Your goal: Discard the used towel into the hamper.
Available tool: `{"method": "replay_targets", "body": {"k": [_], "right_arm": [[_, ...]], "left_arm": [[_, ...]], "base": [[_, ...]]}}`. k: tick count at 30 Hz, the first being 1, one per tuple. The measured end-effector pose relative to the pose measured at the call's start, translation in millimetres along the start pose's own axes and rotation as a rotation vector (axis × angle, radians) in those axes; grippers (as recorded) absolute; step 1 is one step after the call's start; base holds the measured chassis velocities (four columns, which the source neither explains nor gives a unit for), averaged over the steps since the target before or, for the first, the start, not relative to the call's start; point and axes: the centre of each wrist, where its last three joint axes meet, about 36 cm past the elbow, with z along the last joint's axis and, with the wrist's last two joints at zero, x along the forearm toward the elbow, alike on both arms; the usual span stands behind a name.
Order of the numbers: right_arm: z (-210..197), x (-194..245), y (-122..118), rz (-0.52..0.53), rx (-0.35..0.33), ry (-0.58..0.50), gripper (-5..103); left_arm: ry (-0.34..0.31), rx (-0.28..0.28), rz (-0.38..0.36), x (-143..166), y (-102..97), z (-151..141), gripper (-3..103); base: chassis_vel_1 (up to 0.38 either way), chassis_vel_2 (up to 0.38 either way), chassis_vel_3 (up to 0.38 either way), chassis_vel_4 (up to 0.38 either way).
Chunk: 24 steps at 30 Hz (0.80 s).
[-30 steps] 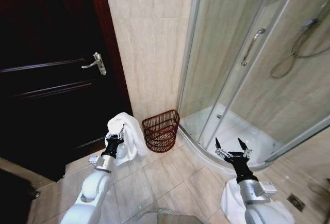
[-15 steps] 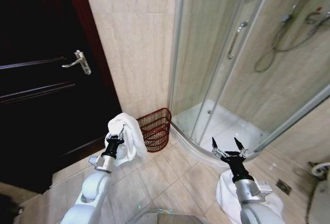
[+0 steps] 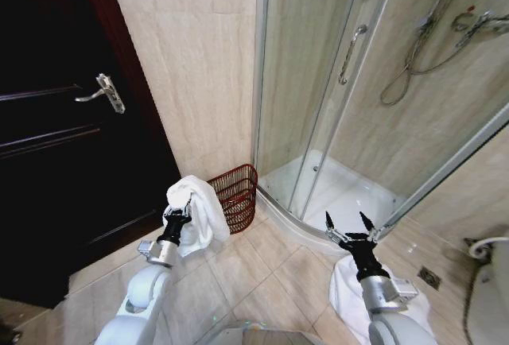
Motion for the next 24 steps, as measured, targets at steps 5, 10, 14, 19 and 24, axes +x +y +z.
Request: {"method": "replay_targets", "body": {"k": [5,10,14,19,24], "right_arm": [[1.8,-0.2,1.7,0.0,-0.001,0.004,100],[3.8,-0.2,2.8,0.001,-0.005,0.004,100],[5.0,-0.3,4.1,0.013,0.001,0.004,100],[4.4,0.0,6.1,0.03,0.017,0.027,100],[4.6,-1.5,8.2,0.036,0.009,0.022,100]], "left_arm": [[0.002,-0.004,0.0,0.8,-0.4,0.9,10],[-0.014,-0.021,-0.003,1.6,0.6,5.1,10],[-0.017,-0.033,-0.001,1.7,0.7,5.5,10],[-0.023,-0.039,0.011,-1.0,-2.8,5.6,10],[-0.024,-0.042,0.022,-2.4,-6.6,6.3,10]], "base": [[0.021,0.011,0.019,0.014],[0.069,0.071,0.069,0.062],[0.056,0.07,0.045,0.058],[0.0,0.0,0.0,0.0],[0.0,0.0,0.0,0.0]]}}
